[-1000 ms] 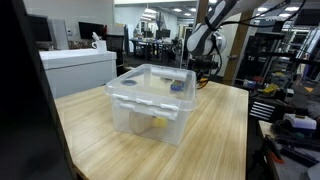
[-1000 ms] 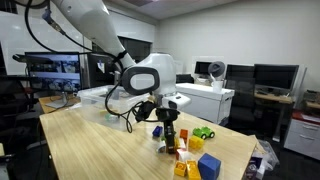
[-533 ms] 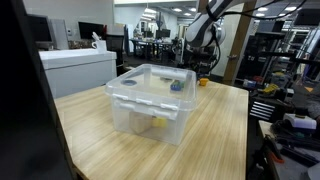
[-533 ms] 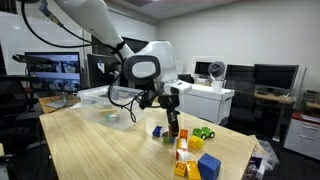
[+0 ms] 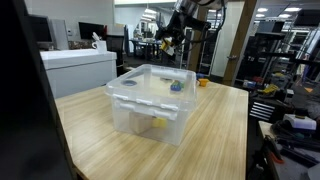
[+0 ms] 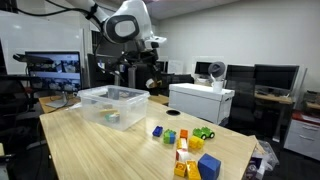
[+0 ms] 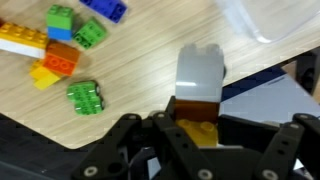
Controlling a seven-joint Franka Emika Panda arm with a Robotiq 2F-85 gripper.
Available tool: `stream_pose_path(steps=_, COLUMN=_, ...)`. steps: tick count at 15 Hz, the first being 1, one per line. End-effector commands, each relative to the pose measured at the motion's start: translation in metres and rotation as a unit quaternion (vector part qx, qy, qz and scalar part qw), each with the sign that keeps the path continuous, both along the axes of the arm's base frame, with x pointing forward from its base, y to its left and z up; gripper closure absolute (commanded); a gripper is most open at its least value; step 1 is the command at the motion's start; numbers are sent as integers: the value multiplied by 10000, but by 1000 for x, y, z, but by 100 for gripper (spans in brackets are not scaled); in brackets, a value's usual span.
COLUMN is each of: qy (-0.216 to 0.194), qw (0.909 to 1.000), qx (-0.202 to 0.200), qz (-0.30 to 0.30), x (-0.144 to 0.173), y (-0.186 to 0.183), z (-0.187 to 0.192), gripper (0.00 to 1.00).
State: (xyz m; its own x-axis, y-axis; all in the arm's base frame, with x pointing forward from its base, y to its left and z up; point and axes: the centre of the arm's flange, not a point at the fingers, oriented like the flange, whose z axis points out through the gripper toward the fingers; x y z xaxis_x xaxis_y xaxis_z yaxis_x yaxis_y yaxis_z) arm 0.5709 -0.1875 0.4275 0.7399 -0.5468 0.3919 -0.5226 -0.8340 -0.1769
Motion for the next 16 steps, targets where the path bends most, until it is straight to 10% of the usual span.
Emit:
stream_pose_path(steps=1, qy=249, qw=9949, qx=304, qz=932, x=-32, y=84, z=-6, gripper=90)
stream_pose_path(steps=3, qy=566, qw=9870, qx=414, qz=1445, x=-43, y=124, z=-23, gripper=90)
stream_pose_path(steps=4, qy=699, qw=9843, qx=441, qz=1563, x=-48, y=134, z=-29, gripper=40)
stream_pose_path(steps=11, qy=716, qw=9922, qx=584, qz=842, x=-47, y=70, z=-29, gripper=2)
stream_pose_path(steps=16, qy=759, qw=9945, qx=549, qz=-473, x=-76, y=-53, z=-41, gripper=0)
